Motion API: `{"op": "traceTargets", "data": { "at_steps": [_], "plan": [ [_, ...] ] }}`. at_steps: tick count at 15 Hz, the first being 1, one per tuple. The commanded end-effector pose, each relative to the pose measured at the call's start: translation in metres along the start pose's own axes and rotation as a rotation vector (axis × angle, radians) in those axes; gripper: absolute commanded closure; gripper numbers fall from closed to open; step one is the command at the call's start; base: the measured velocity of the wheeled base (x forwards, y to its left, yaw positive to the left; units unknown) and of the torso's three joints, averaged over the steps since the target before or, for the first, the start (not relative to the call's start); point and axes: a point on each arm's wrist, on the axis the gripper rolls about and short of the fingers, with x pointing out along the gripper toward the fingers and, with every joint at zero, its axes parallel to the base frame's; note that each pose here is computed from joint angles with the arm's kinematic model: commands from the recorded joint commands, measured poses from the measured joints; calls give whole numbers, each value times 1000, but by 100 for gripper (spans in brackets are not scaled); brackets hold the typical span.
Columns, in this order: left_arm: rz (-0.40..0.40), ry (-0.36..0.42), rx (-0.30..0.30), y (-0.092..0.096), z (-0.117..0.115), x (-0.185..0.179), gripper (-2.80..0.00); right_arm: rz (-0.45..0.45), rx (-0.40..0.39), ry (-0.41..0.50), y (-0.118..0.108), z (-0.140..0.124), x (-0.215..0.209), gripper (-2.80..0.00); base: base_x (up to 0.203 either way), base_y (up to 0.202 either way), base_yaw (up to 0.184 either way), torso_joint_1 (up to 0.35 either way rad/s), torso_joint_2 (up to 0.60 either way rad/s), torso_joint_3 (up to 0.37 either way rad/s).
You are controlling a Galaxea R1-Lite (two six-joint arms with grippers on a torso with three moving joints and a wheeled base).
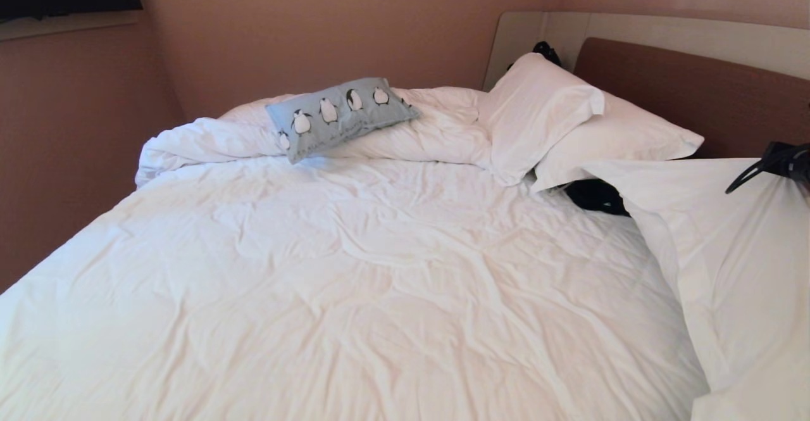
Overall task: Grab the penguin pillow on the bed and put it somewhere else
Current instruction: Place the pillow at the bedside
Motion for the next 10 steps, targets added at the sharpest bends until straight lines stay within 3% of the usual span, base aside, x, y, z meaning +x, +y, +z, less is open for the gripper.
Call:
{"op": "traceTargets", "data": {
  "at_steps": [1, 5, 10],
  "plan": [
    [0, 1, 0, 0, 0, 0, 0, -1, 0, -11, 0, 1, 0, 0, 0, 0, 0, 0, 0, 0],
    [0, 1, 0, 0, 0, 0, 0, -7, 2, -35, 0, 4, 0, 0, 0, 0, 0, 0, 0, 0],
    [0, 1, 0, 0, 0, 0, 0, -89, 34, -130, 7, 15, -3, 0, 0, 0, 0, 0, 0, 0]
  ]
}}
